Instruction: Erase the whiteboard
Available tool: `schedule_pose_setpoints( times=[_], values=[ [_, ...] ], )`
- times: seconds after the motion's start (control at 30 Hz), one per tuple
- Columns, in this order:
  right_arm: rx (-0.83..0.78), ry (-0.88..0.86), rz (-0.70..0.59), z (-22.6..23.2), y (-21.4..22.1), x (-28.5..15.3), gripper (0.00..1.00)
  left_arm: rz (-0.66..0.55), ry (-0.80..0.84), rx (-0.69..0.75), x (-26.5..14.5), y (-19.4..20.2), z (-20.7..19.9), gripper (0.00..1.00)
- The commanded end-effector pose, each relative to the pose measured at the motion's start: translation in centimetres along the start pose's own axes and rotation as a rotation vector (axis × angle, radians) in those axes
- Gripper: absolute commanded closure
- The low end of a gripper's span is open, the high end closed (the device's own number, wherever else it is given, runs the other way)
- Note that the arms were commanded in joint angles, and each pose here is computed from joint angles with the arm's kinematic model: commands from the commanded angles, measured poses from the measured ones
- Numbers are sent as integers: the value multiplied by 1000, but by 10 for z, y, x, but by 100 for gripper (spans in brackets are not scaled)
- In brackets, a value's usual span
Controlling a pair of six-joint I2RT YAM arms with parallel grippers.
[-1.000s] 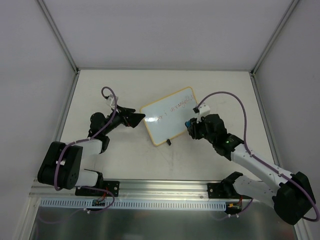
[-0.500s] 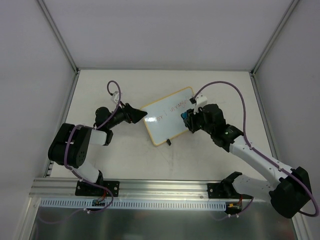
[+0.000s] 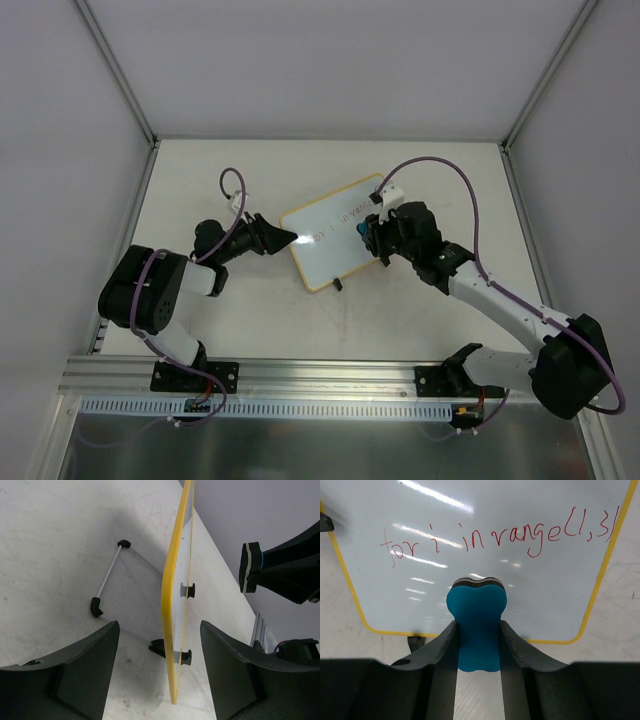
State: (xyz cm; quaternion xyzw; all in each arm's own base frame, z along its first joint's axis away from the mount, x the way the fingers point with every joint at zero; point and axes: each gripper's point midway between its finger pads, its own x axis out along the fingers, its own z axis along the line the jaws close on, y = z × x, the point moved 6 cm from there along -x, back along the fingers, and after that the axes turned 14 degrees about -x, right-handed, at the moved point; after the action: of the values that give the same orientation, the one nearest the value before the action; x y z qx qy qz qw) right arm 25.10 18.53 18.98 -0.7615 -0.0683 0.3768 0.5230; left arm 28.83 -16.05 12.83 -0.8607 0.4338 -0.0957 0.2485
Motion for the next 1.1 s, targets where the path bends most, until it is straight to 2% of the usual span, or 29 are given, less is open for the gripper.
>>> schedule_pose_setpoints(
  times=[0.0,0.17,0.37,0.47,0.53,0.9,0.93,0.97,1.07],
  values=[
    [-32,14,-134,-6,-42,1,100,-80,200,185,3,-14,-34,34],
    [-34,13,-127,-7,-45,6,99,-73,204,179,4,-10,-35,40],
    [-45,-30,-147,-2,-48,16,100,-66,208,170,8,-3,-35,42],
    [-66,-47,-161,0,-49,19,100,-61,213,180,8,-3,-35,49],
    [-68,-42,-168,-1,-48,23,100,-56,217,184,8,-2,-36,59],
    [-58,-83,-165,6,-40,37,100,-48,227,196,10,-3,-37,64],
    [-57,-90,-163,8,-39,38,100,-47,228,199,9,-3,-36,66],
    [-55,-90,-161,8,-39,40,100,-44,229,201,10,-3,-36,73],
    [-63,-103,-155,11,-37,43,100,-40,234,205,10,-3,-37,80]
  ],
)
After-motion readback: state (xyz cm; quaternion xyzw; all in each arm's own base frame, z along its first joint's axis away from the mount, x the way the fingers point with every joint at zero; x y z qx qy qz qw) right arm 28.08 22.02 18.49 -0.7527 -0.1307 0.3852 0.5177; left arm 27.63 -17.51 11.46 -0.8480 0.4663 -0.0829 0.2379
